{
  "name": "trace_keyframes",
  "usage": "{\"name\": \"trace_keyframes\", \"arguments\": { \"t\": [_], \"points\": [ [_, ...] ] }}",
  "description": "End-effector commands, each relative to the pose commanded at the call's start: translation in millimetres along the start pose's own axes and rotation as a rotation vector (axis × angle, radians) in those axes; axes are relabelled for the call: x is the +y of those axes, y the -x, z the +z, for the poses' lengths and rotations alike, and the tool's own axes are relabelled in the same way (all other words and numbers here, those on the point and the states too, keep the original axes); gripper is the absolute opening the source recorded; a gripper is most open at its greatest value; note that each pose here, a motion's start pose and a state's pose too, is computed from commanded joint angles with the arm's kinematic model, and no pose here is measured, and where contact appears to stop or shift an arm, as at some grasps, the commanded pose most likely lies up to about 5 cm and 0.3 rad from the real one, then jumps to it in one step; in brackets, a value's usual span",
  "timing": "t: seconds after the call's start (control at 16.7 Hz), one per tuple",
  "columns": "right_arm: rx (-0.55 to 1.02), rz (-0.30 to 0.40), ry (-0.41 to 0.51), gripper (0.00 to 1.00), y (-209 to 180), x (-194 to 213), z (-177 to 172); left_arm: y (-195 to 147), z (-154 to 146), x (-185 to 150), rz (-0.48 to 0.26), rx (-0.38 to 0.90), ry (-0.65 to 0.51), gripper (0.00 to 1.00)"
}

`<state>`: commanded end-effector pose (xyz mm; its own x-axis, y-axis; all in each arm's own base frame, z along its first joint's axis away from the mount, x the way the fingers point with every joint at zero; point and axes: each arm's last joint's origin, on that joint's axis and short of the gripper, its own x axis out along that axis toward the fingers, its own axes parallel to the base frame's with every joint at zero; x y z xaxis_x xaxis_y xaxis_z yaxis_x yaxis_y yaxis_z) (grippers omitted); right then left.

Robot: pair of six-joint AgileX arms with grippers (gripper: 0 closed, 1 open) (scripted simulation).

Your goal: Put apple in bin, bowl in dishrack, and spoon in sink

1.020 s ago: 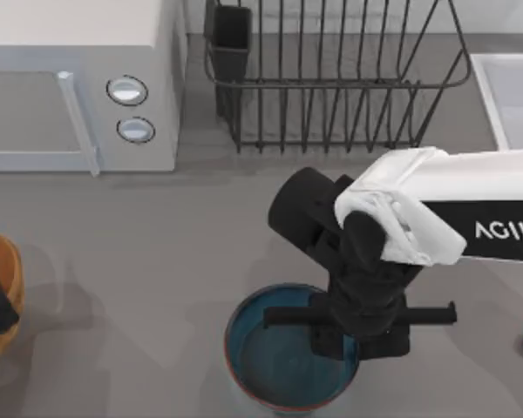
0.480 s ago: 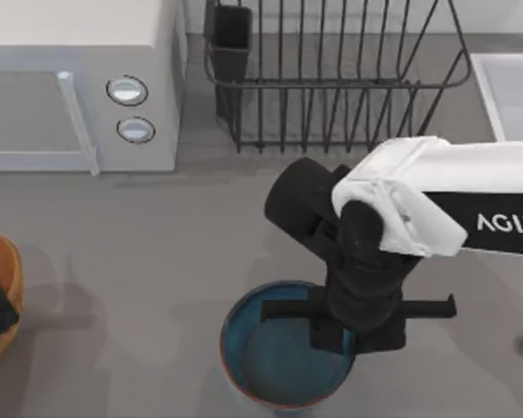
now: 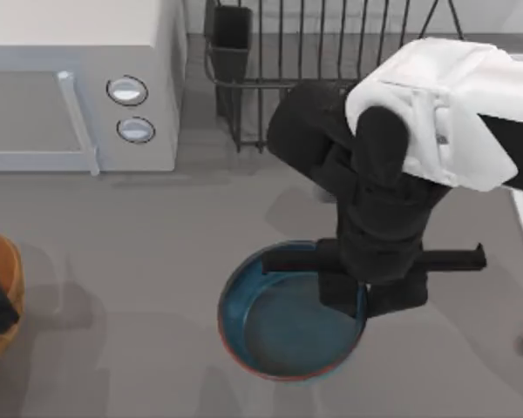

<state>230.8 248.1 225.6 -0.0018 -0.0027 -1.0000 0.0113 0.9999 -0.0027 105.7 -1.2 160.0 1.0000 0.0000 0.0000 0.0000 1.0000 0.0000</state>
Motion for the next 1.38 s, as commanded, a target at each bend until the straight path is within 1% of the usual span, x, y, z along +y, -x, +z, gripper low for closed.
{"name": "trace_keyframes", "arguments": {
  "t": [0.36, 0.48, 0.54, 0.66, 0.84, 0.96, 1.02, 1.08, 1.2, 1.38],
  "points": [
    [-0.004, 0.002, 0.003, 0.00, 2.7, 0.4, -0.6, 0.0, 0.0, 0.0, 0.000, 0.000, 0.000, 1.00],
    [-0.057, 0.014, 0.037, 0.00, 6.5, 3.6, -0.6, 0.0, 0.0, 0.0, 0.000, 0.000, 0.000, 1.00],
    [-0.110, 0.024, 0.066, 0.00, 10.2, 6.5, -0.5, 0.0, 0.0, 0.0, 0.000, 0.000, 0.000, 1.00],
    [-0.260, 0.046, 0.138, 0.00, 21.0, 14.3, -0.1, 0.0, 0.0, 0.0, 0.000, 0.000, 0.000, 1.00],
    [-0.556, 0.072, 0.240, 0.00, 46.0, 27.1, -1.0, 0.0, 0.0, 0.0, 0.000, 0.000, 0.000, 1.00],
    [-0.783, 0.080, 0.281, 0.00, 68.7, 34.5, -3.7, 0.0, 0.0, 0.0, 0.000, 0.000, 0.000, 1.00],
    [-0.901, 0.082, 0.286, 0.00, 81.8, 37.4, -6.0, 0.0, 0.0, 0.0, 0.000, 0.000, 0.000, 1.00],
    [-1.018, 0.081, 0.279, 0.00, 95.6, 39.4, -8.9, 0.0, 0.0, 0.0, 0.000, 0.000, 0.000, 1.00],
    [-1.229, 0.070, 0.233, 0.00, 124.4, 39.5, -17.0, 0.0, 0.0, 0.0, 0.000, 0.000, 0.000, 1.00],
    [-1.453, 0.034, 0.113, 0.00, 163.4, 30.0, -32.8, 0.0, 0.0, 0.0, 0.000, 0.000, 0.000, 1.00]
  ]
}}
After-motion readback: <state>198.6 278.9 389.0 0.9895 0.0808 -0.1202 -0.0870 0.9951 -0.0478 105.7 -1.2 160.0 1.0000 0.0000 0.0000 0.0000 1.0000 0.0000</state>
